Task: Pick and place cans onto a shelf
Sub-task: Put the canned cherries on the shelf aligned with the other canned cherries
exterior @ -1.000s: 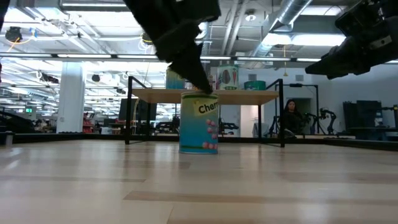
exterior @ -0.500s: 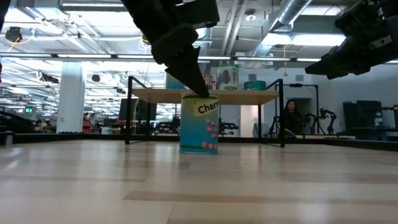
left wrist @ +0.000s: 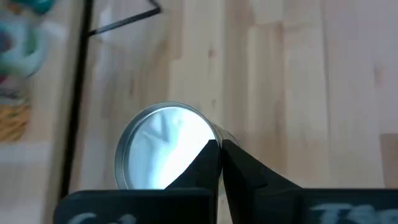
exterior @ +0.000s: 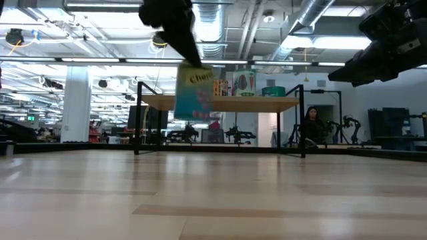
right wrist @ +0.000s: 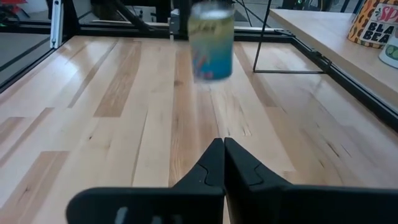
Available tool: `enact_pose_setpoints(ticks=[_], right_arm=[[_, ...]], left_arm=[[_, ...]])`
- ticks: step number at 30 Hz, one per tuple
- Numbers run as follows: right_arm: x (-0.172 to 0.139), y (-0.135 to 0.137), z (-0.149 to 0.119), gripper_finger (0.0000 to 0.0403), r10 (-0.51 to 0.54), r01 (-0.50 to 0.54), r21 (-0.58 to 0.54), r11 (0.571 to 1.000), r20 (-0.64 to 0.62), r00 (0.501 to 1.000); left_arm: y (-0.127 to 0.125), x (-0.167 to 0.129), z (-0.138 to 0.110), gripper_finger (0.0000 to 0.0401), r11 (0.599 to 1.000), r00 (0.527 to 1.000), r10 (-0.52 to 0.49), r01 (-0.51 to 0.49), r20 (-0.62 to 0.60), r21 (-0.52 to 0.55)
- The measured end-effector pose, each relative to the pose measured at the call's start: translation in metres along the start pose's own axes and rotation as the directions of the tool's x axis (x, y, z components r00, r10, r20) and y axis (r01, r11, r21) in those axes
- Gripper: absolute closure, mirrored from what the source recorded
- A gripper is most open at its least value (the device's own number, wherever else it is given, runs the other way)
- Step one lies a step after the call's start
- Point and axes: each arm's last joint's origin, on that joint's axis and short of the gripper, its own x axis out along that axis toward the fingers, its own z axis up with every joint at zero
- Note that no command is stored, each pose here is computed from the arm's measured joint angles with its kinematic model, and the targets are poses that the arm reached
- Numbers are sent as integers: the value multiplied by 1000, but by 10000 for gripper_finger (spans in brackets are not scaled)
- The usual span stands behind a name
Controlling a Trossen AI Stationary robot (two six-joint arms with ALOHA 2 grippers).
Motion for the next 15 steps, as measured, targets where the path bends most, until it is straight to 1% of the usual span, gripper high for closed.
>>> enact_pose_setpoints(ticks=[4, 7, 10, 12, 15], right_arm=[[0, 0, -1, 389, -1, 1, 0, 1000, -7, 1000], [0, 0, -1, 389, 0, 1, 5, 1000, -7, 1000], [0, 0, -1, 388, 0, 0, 8, 1000, -7, 1000], [0, 0, -1, 389, 0, 0, 9, 1000, -6, 1000], [0, 0, -1, 389, 0, 0, 8, 1000, -6, 1000]], left_arm=[[29, -30, -3, 401, 998, 999, 15, -13, 46, -56], [56, -47, -7, 401, 995, 995, 57, -51, 77, -80], [83, -54, -13, 401, 987, 986, 149, -143, 73, -78], [103, -57, -17, 401, 979, 980, 189, -183, 65, -93], [129, -50, -23, 401, 978, 985, 169, -162, 40, -133]])
